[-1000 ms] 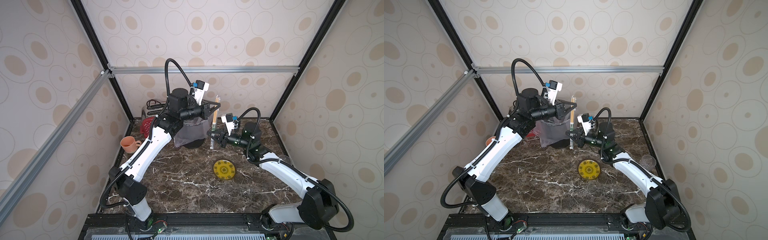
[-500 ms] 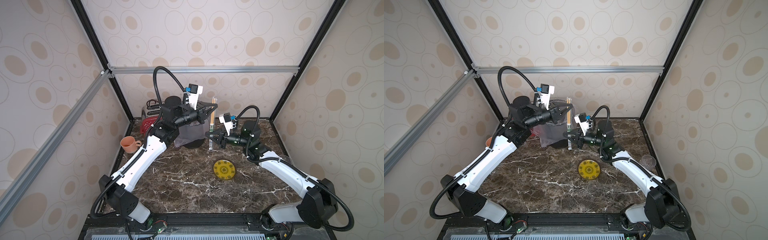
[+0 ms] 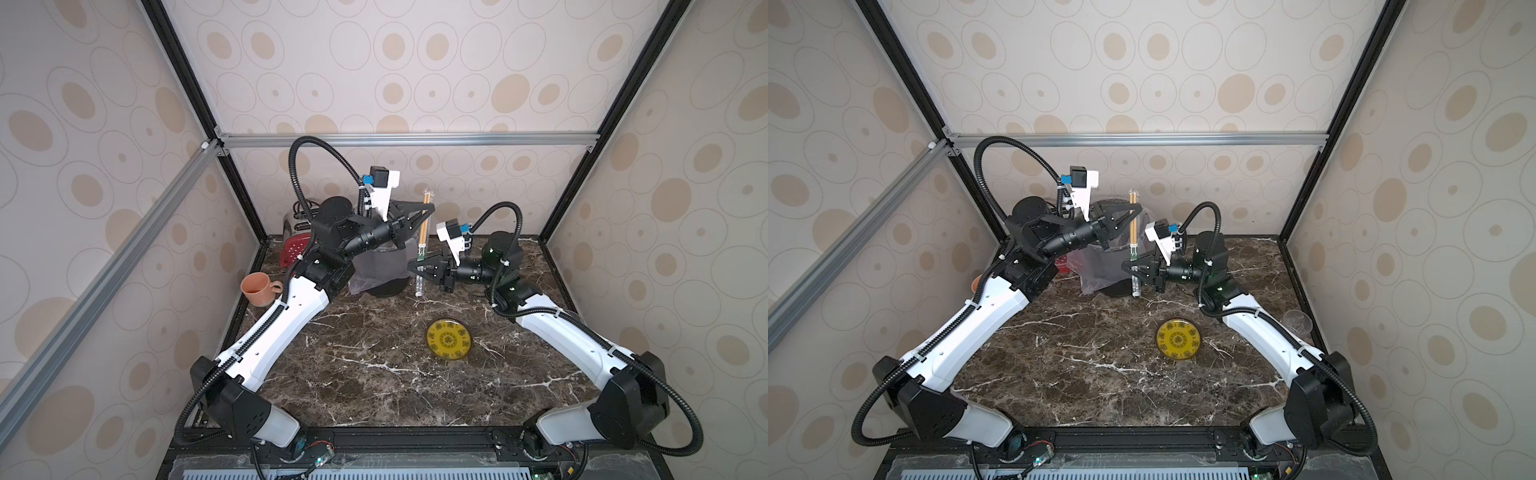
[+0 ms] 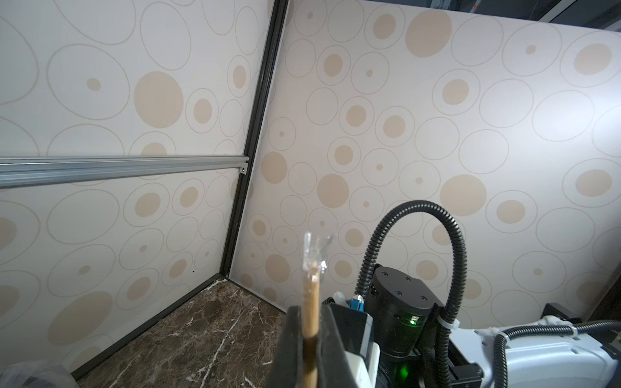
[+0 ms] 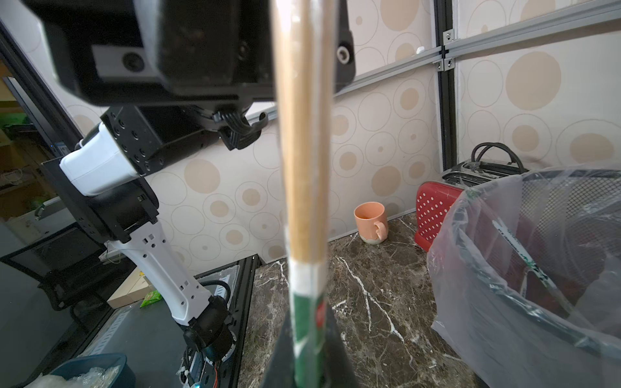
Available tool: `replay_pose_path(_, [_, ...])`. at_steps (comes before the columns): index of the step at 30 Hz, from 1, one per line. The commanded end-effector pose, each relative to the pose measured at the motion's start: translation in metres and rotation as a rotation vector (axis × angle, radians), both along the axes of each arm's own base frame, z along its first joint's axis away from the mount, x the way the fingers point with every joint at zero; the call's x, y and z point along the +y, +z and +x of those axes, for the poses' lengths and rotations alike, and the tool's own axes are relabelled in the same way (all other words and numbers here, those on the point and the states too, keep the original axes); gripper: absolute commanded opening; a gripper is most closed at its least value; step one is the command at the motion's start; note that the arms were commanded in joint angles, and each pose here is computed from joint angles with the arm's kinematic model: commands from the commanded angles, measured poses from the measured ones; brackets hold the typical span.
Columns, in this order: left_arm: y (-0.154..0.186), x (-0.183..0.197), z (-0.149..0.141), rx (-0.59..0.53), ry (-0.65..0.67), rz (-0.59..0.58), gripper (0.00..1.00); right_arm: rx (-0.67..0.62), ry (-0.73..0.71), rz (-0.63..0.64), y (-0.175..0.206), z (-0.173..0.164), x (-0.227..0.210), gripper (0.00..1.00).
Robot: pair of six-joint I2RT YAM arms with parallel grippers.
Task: Remove the packaging of disposable chopsticks
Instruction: Remove the packet bag from the disposable chopsticks.
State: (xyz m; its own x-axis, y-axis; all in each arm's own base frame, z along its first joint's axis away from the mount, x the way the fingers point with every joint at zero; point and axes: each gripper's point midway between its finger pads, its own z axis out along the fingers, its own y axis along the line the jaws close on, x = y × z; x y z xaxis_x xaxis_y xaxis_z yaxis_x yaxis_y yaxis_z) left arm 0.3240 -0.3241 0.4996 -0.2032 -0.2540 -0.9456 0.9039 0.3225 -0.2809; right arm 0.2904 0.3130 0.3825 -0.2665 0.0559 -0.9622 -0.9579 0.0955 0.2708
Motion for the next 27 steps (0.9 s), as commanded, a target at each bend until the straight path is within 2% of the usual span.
replay_pose_path(1, [-0.113, -0.032, -0.044, 0.311, -0.266, 0.247, 0.0, -0.222, -0.189, 0.215, 0.107, 0.021, -0.036, 0.0])
replay_pose_path(19, [-0.176, -0.025, -0.053, 0.42, -0.254, 0.305, 0.0, -0.238, -0.246, 0.237, 0.127, 0.035, -0.042, 0.0])
replay_pose_path(27, [-0.19, -0.025, -0.055, 0.454, -0.258, 0.32, 0.0, -0.234, -0.255, 0.232, 0.126, 0.038, -0.042, 0.0])
